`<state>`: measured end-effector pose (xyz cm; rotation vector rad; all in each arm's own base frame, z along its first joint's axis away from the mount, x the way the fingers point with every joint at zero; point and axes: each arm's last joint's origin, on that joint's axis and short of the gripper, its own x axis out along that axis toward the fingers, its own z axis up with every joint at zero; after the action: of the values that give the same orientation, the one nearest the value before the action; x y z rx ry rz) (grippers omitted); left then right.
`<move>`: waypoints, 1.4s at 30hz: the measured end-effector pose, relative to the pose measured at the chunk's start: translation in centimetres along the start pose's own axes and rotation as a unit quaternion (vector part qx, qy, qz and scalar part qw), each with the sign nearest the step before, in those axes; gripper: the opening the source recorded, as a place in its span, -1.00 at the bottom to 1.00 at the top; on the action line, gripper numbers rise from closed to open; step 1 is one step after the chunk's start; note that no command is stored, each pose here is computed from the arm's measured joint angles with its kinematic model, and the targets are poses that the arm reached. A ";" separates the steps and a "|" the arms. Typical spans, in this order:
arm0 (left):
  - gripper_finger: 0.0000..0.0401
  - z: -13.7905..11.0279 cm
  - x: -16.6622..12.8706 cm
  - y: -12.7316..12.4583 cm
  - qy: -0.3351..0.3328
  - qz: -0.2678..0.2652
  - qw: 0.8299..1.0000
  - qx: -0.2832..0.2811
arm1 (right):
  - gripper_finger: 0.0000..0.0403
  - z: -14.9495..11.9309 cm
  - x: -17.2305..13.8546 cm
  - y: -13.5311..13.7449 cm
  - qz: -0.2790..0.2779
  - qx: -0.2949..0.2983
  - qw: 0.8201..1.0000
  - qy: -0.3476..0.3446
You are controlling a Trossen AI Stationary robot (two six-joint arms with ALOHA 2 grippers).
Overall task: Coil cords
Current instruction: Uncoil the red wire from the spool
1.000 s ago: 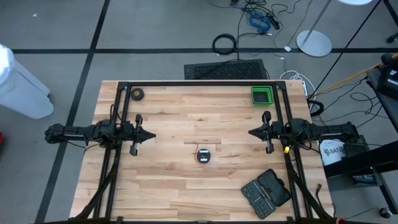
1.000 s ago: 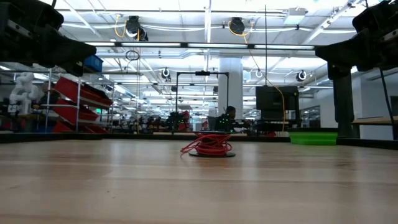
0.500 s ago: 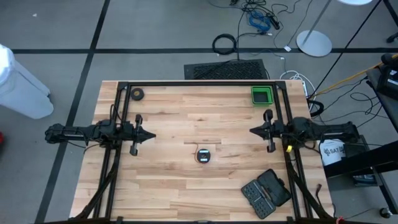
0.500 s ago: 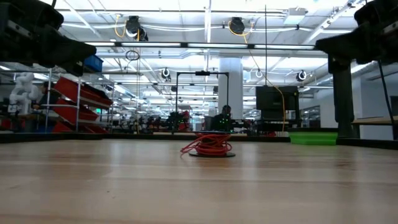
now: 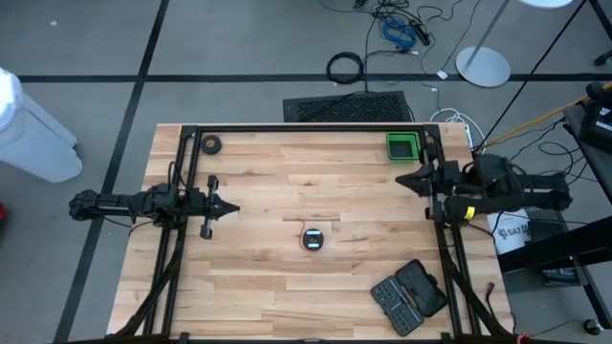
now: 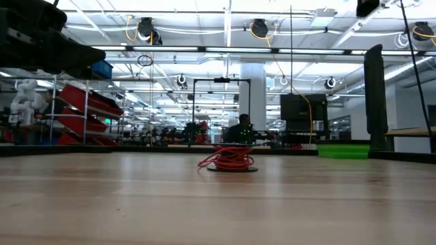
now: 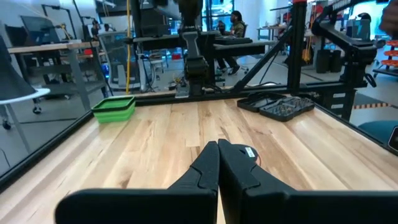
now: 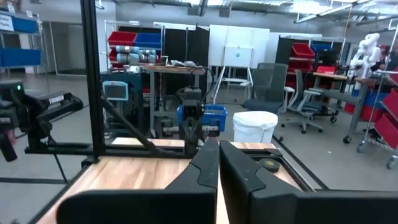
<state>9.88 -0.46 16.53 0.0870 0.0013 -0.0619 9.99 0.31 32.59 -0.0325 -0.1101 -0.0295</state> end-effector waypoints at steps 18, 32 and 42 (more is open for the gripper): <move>-0.99 0.5 0.0 0.0 -0.026 0.000 1.000 -0.001 | -1.00 -1.4 7.6 1.3 0.016 0.056 0.990 0.131; -0.99 2.6 -0.3 0.3 -0.128 0.020 0.990 -0.053 | -1.00 -5.8 10.0 3.7 0.052 0.093 0.980 0.166; -0.99 7.6 0.3 0.5 -0.126 0.010 0.990 -0.054 | -1.00 -6.8 11.0 4.2 0.052 0.111 0.976 0.181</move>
<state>10.21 -0.60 24.18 -0.0296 -0.2491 -0.0517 21.78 3.99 26.94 0.1902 0.2529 0.0820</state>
